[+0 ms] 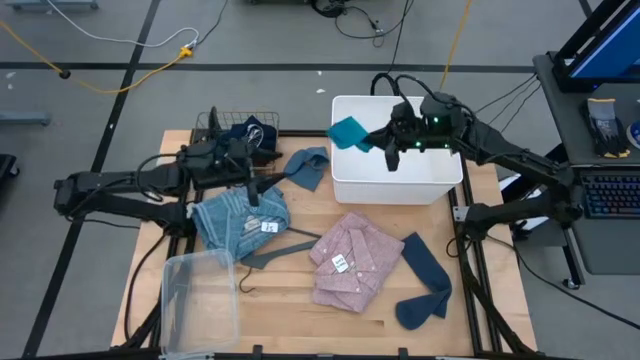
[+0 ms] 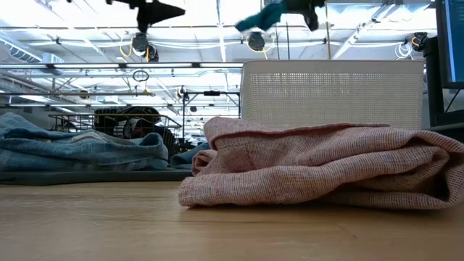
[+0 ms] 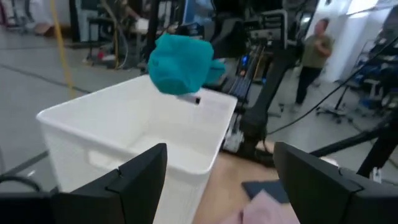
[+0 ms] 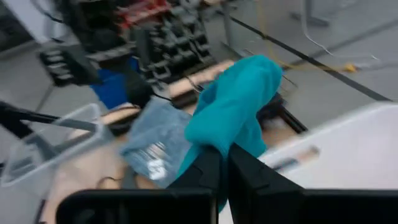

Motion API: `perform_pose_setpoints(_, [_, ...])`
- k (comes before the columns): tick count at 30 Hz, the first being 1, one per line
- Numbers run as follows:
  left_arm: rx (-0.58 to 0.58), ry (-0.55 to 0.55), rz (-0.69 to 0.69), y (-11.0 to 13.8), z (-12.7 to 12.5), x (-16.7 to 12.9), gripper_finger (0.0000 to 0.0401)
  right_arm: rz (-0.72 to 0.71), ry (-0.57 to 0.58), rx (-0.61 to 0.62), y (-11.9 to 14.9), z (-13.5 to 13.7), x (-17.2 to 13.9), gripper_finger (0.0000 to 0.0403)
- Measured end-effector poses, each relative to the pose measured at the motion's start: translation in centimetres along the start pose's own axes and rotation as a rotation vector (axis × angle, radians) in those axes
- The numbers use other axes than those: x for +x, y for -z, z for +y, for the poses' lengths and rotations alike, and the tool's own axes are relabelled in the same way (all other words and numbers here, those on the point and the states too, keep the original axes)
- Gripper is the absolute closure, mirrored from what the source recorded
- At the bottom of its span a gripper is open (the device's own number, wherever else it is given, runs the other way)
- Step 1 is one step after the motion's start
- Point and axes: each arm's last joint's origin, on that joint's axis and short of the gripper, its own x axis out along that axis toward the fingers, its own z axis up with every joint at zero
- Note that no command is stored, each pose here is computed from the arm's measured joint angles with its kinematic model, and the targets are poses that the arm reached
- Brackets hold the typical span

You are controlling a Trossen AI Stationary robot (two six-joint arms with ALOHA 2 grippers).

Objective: Pick & Place Cloths
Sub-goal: Put the bottom light blue sock into the transparent bin

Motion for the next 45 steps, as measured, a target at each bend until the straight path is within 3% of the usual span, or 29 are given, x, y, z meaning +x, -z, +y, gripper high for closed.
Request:
perform_pose_setpoints(13, [-0.161, 0.162, -0.126, -0.1, -0.6, 2.8, 0.0107, -0.018, -0.206, -0.073, 1.0, 4.9, 3.8, 0.0402])
perform_pose_setpoints(22, [-0.236, 0.265, -0.081, 0.3, -1.3, 3.2, 0.0107, 0.011, -0.268, -0.082, 2.2, 6.6, 6.3, 0.0402])
perform_pose_setpoints(37, [-0.249, 0.265, -0.008, 1.7, -1.7, 4.2, 0.0107, -0.018, -0.359, -0.04, 3.3, 9.0, 9.1, 0.0403])
perform_pose_setpoints(45, [-0.298, 0.393, 0.057, 2.7, -2.2, 5.2, 0.0107, 0.005, -0.357, -0.037, 4.2, 9.0, 10.6, 0.0403])
